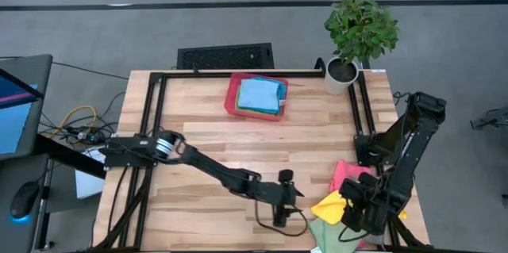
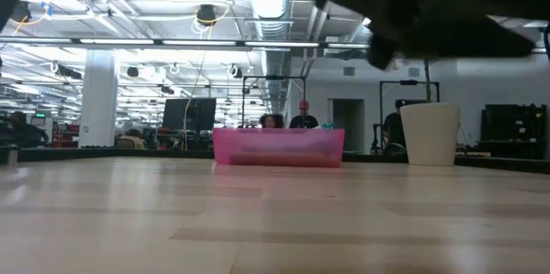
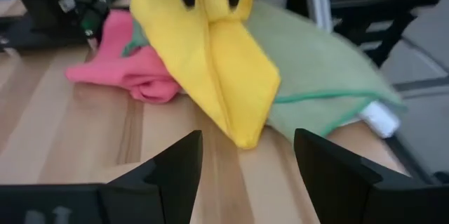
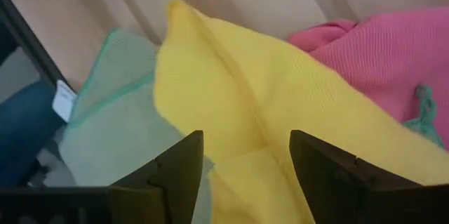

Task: Fold microfiber towels
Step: Fold the yellow microfiber cloth

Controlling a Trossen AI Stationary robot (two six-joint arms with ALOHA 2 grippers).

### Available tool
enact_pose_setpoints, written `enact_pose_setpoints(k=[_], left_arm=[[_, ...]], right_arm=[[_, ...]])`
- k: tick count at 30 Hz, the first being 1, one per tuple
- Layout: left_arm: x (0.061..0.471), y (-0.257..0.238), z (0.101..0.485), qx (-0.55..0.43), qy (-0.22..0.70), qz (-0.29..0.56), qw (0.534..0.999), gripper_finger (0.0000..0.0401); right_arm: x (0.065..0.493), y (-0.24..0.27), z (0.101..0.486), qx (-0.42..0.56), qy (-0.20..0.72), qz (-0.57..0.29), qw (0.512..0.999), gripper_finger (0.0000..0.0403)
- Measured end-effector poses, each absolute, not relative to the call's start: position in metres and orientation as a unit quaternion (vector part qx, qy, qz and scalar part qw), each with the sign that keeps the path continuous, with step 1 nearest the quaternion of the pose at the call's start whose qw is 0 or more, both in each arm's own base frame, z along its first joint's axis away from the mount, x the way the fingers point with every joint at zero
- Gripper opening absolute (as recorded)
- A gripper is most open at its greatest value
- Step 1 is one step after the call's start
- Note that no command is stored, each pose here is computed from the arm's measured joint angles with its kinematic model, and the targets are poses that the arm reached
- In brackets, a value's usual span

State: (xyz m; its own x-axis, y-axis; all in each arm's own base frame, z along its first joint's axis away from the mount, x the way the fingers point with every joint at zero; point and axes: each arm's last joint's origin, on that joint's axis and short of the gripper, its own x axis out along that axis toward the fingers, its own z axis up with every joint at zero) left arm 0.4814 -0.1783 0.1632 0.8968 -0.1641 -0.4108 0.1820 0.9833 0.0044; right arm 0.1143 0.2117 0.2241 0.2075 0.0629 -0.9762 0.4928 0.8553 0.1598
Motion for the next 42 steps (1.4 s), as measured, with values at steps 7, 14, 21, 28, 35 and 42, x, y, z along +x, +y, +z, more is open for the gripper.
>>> enact_pose_setpoints(k=[7,14,21,28,35,42], left_arm=[[0.523,-0.184,0.142,0.051,0.259,-0.041,0.964,0.0217],[0.541,-0.178,0.136,0.018,0.263,-0.049,0.963,0.0217],[0.545,-0.179,0.127,0.003,0.244,-0.048,0.969,0.0217],[0.543,-0.183,0.121,0.006,0.249,-0.042,0.968,0.0217],[0.544,-0.185,0.094,-0.02,0.268,-0.057,0.962,0.0217],[0.545,-0.186,0.098,-0.019,0.289,-0.057,0.955,0.0217]], right_arm=[[0.11,0.218,0.232,0.249,0.594,-0.148,0.75,0.024],[0.11,0.219,0.234,0.251,0.579,-0.151,0.761,0.024],[0.11,0.218,0.234,0.248,0.576,-0.154,0.764,0.024],[0.11,0.219,0.234,0.246,0.564,-0.153,0.773,0.024],[0.11,0.218,0.234,0.246,0.557,-0.154,0.779,0.024],[0.108,0.221,0.216,0.177,0.593,-0.184,0.764,0.024]])
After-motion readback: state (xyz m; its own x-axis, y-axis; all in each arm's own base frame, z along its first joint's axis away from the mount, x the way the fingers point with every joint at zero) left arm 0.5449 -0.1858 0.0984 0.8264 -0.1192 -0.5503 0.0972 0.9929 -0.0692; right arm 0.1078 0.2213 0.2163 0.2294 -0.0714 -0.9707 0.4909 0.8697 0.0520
